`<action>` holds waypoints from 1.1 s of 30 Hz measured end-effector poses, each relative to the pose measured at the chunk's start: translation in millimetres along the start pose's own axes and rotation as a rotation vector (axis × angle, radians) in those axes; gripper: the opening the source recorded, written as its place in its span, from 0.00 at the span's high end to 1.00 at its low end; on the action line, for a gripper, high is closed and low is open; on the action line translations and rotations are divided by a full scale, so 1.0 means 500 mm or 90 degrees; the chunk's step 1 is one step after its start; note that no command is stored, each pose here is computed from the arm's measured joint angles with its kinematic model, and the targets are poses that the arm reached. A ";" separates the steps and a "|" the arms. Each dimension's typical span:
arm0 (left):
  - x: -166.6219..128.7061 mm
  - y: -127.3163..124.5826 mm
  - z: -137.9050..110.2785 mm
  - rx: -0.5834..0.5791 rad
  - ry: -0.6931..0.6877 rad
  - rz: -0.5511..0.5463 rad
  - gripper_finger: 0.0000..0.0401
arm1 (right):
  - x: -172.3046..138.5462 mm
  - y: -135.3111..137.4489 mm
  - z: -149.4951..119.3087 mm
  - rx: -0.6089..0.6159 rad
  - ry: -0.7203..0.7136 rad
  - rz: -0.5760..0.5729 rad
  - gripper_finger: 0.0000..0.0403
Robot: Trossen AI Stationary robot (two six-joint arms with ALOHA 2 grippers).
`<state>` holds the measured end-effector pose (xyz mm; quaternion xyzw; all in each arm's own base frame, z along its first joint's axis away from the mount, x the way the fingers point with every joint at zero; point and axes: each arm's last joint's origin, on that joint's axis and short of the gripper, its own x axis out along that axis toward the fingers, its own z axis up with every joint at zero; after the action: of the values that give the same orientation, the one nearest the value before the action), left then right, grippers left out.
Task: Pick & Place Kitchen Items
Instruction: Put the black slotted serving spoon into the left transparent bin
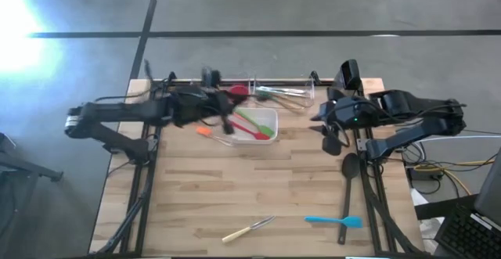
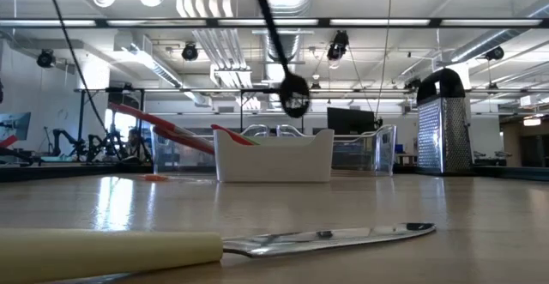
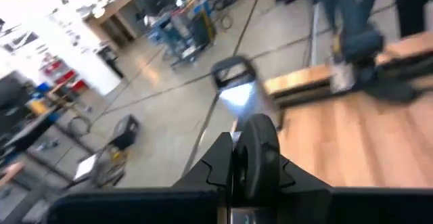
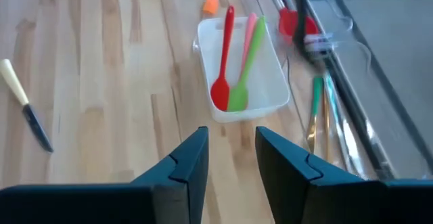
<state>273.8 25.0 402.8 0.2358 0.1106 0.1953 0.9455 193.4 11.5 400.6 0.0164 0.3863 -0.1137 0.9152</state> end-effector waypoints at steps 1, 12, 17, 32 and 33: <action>-0.019 0.015 -0.003 0.003 0.009 0.005 0.94 | -0.003 -0.002 -0.004 0.008 -0.002 0.000 0.71; -0.123 0.128 -0.065 -0.194 0.027 0.151 0.94 | 0.006 -0.004 -0.020 -0.012 -0.020 -0.018 0.78; -0.114 0.133 -0.131 -0.293 0.037 0.222 0.94 | 0.023 -0.001 -0.028 -0.022 0.000 -0.023 0.81; -0.083 0.128 -0.244 -0.401 0.094 0.314 0.94 | 0.031 -0.001 -0.036 -0.027 0.011 -0.027 0.82; -0.082 0.129 -0.246 -0.407 0.089 0.319 0.94 | 0.031 -0.001 -0.036 -0.026 0.011 -0.027 0.81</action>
<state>179.4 109.8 332.7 -0.0636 0.0473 0.4595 0.8846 191.2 10.1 377.1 -0.0097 0.3968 -0.1248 0.9093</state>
